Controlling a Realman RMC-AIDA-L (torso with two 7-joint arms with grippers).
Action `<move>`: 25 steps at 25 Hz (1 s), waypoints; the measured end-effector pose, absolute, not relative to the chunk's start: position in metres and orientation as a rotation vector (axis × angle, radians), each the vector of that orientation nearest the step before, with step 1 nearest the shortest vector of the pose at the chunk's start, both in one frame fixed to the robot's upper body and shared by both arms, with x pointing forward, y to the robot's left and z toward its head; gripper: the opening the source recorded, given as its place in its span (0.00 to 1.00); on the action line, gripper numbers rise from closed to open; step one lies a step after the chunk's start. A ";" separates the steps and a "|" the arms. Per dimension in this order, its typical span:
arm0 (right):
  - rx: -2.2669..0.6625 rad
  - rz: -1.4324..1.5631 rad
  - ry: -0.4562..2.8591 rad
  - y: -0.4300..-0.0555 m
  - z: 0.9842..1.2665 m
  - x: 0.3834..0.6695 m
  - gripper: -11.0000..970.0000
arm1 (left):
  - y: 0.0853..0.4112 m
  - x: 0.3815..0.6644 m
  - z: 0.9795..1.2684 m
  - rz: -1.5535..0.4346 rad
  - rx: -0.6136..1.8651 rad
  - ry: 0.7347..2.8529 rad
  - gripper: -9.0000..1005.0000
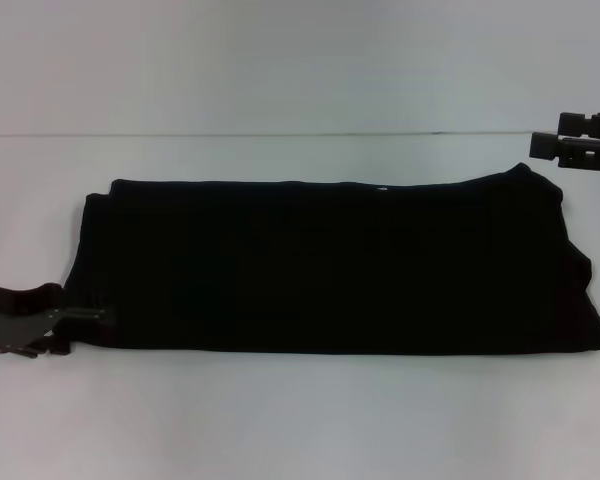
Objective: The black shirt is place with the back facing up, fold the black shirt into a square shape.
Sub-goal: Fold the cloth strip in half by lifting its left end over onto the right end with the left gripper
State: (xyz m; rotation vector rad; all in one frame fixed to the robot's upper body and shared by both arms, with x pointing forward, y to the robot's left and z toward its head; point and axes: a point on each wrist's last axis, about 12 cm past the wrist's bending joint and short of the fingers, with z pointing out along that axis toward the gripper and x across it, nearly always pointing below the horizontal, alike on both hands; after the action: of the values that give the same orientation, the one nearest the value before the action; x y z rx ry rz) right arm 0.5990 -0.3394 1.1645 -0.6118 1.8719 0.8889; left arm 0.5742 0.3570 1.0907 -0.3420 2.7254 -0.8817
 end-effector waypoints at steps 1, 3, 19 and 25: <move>-0.611 0.889 1.872 -0.339 1.165 0.599 0.94 | 0.356 0.575 1.091 -0.885 -0.340 2.726 0.87; -0.610 0.889 1.872 -0.340 1.165 0.599 0.94 | 0.355 0.576 1.092 -0.888 -0.335 2.725 0.87; -0.608 0.889 1.875 -0.340 1.164 0.598 0.94 | 0.355 0.584 1.095 -0.864 -0.338 2.691 0.85; -0.607 0.890 1.875 -0.340 1.164 0.598 0.94 | 0.354 0.586 1.096 -0.862 -0.324 2.684 0.83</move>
State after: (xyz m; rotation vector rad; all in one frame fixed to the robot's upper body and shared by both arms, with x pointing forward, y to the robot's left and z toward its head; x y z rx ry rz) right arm 0.5982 -0.3401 1.1636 -0.6070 1.8752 0.8897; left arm 0.5856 0.3540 1.0962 -0.3244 2.6838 -0.8618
